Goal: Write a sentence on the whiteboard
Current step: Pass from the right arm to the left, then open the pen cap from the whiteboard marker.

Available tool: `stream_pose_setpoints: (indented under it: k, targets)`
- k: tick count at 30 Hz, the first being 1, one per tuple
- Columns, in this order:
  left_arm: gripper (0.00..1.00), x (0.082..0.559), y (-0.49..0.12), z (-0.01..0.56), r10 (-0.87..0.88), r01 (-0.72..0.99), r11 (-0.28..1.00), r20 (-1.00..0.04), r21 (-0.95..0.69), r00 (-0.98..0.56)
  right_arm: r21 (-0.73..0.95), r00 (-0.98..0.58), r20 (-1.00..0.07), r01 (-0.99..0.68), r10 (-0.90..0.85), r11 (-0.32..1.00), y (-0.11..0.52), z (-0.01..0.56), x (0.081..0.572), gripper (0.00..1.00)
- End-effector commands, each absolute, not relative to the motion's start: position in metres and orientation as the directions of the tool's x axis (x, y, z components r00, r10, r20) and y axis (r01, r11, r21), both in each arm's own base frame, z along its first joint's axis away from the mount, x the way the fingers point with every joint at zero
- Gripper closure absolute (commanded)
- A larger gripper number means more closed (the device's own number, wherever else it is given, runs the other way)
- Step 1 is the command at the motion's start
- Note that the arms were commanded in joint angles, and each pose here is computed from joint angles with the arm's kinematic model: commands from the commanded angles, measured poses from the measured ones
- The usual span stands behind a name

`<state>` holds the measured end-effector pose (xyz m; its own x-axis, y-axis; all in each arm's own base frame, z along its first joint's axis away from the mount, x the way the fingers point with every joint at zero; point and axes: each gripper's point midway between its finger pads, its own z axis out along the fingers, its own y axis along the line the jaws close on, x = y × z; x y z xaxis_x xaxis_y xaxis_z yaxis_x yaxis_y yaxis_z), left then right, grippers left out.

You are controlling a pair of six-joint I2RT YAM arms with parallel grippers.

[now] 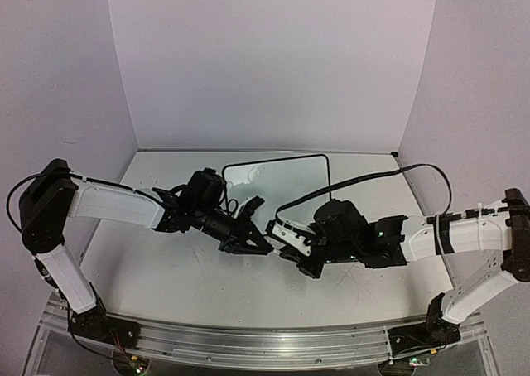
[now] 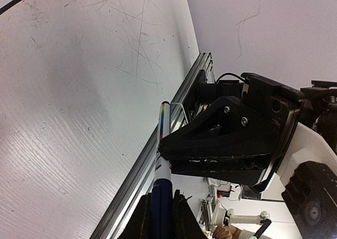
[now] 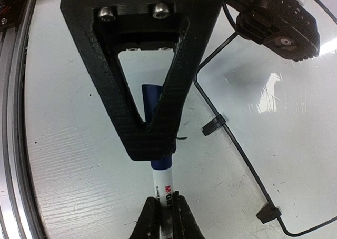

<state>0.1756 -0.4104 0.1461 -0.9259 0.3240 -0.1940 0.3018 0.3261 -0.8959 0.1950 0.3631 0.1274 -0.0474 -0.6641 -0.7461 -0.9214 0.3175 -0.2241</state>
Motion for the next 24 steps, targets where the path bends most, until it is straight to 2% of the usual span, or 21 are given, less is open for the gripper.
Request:
stream_pose_setpoints:
  k: [1, 3, 4, 5, 7, 8, 9, 13, 19, 24]
  targets:
    - [0.96, 0.184, -0.416, 0.169, 0.297, 0.367, 0.279, -0.283, -0.887, -0.912, -0.251, -0.033, -0.771, -0.902, -0.636, 0.350, 0.367, 0.137, 0.201, 1.00]
    - [1.00, 0.188, -0.413, 0.175, 0.271, 0.402, 0.285, -0.329, -0.870, -0.904, -0.253, -0.056, -0.789, -0.878, -0.611, 0.407, 0.362, 0.141, 0.207, 0.95]
    - [1.00, 0.192, -0.412, 0.179, 0.252, 0.423, 0.291, -0.358, -0.858, -0.899, -0.258, -0.065, -0.806, -0.856, -0.588, 0.448, 0.359, 0.148, 0.212, 0.81]
    - [1.00, 0.195, -0.410, 0.185, 0.235, 0.450, 0.293, -0.393, -0.844, -0.889, -0.251, -0.081, -0.823, -0.837, -0.563, 0.487, 0.354, 0.153, 0.216, 0.56]
    - [1.00, 0.200, -0.404, 0.193, 0.197, 0.492, 0.309, -0.451, -0.814, -0.871, -0.220, -0.116, -0.853, -0.803, -0.508, 0.553, 0.346, 0.162, 0.221, 0.17]
    - [1.00, 0.204, -0.402, 0.196, 0.180, 0.510, 0.320, -0.478, -0.798, -0.860, -0.199, -0.134, -0.868, -0.788, -0.478, 0.582, 0.343, 0.166, 0.223, 0.05]
    - [1.00, 0.206, -0.400, 0.197, 0.166, 0.524, 0.331, -0.498, -0.785, -0.851, -0.174, -0.158, -0.879, -0.772, -0.450, 0.611, 0.339, 0.170, 0.225, 0.02]
    - [1.00, 0.226, -0.384, 0.210, 0.061, 0.574, 0.414, -0.607, -0.707, -0.792, -0.010, -0.277, -0.922, -0.683, -0.271, 0.731, 0.317, 0.188, 0.228, 0.02]
    - [1.00, 0.254, -0.364, 0.239, -0.101, 0.588, 0.502, -0.718, -0.634, -0.688, 0.184, -0.340, -0.940, -0.564, -0.024, 0.805, 0.282, 0.215, 0.226, 0.02]
    - [1.00, 0.263, -0.359, 0.278, -0.235, 0.630, 0.460, -0.770, -0.626, -0.594, 0.077, -0.297, -0.946, -0.600, -0.133, 0.796, 0.287, 0.223, 0.227, 0.02]
